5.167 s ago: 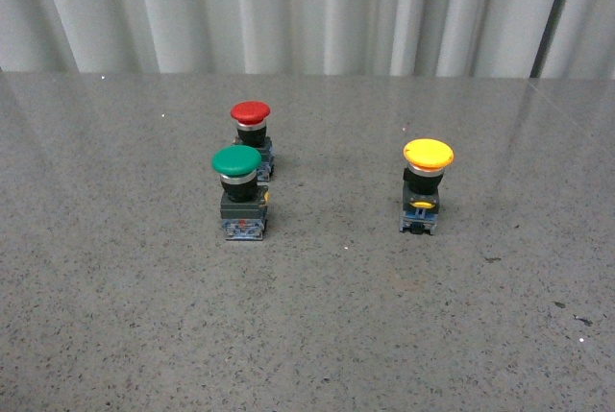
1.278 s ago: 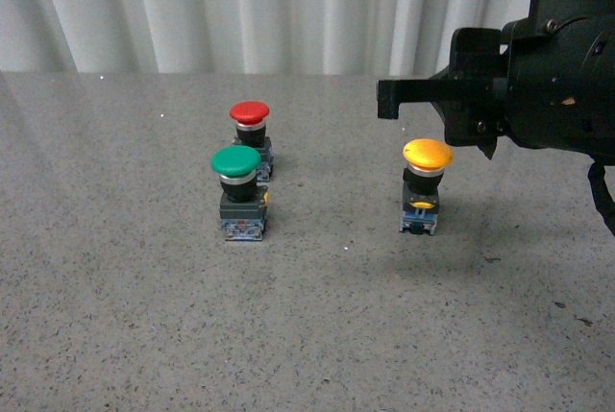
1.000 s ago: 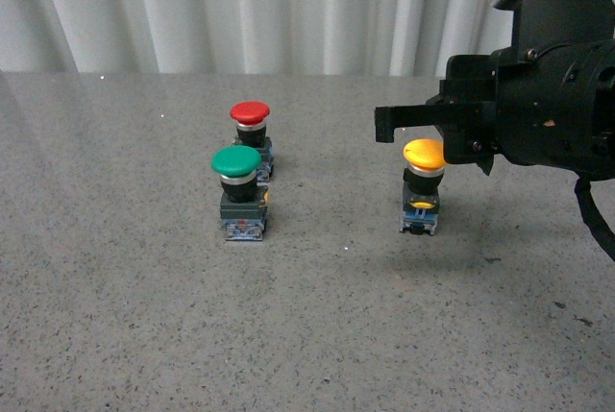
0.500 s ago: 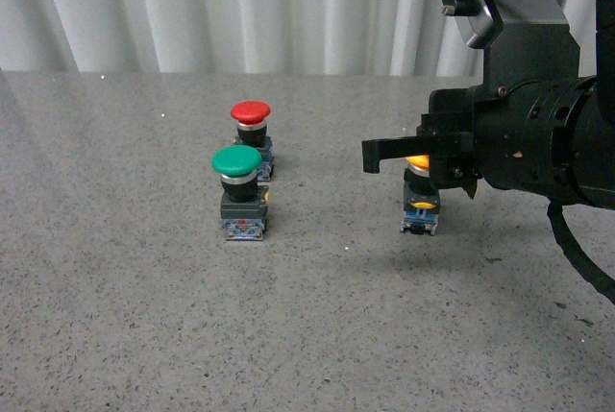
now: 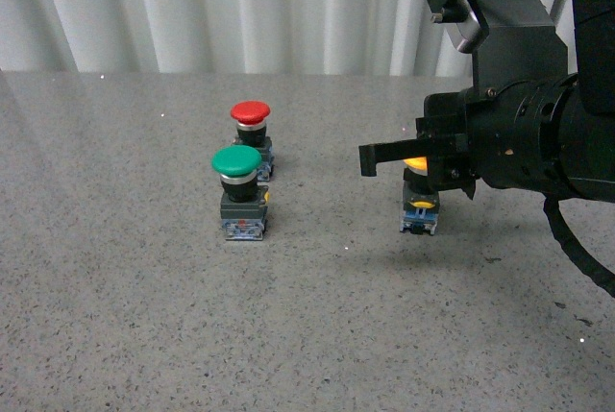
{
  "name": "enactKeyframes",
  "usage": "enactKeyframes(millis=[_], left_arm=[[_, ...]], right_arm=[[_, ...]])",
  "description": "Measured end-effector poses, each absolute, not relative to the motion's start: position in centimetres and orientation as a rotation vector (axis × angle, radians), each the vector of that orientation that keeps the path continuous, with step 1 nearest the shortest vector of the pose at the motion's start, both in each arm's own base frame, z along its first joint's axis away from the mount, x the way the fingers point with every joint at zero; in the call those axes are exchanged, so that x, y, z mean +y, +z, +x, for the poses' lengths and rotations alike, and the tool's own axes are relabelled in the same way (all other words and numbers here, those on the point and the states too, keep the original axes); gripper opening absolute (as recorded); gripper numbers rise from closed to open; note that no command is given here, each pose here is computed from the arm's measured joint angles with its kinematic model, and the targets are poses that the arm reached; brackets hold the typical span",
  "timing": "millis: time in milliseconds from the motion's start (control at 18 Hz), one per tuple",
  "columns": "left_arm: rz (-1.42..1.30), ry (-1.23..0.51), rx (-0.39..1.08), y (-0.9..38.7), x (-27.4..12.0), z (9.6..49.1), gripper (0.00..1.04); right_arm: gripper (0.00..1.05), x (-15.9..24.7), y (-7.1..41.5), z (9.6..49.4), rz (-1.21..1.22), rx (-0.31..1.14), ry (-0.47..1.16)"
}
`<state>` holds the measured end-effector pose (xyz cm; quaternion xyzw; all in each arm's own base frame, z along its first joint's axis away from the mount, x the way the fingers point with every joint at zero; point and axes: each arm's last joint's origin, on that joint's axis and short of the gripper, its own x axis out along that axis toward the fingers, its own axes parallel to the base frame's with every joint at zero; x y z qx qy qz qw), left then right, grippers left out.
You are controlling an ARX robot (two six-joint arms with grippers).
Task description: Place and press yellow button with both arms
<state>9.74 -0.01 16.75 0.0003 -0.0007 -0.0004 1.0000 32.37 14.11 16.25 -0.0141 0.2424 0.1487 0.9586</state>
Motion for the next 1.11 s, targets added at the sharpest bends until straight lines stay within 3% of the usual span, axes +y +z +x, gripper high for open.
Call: enactKeyframes(millis=[222, 500, 667, 722, 944, 1111], left_arm=[[0.001, -0.001, -0.001, 16.7, 0.0, 9.7, 0.98], [0.001, -0.001, -0.002, 16.8, 0.0, 9.7, 0.98], [0.001, -0.001, -0.001, 16.7, 0.0, 9.7, 0.98], [0.001, -0.002, -0.002, 16.8, 0.0, 9.7, 0.98], [0.001, 0.0, -0.001, 16.7, 0.0, 9.7, 0.98], [0.001, -0.001, -0.002, 16.8, 0.0, 9.7, 0.98]], right_arm=[[0.02, 14.1, 17.2, 32.1, 0.045, 0.407, 0.334], [0.02, 15.0, 26.5, 28.5, 0.275, 0.025, 0.465], [0.02, 14.3, 26.4, 26.0, 0.321, 0.046, 0.478], [0.02, 13.5, 26.2, 24.4, 0.242, 0.057, 0.299], [0.02, 10.5, 25.4, 21.8, 0.121, 0.044, 0.116], [0.02, 3.8, 22.8, 17.0, 0.022, 0.072, -0.018]])
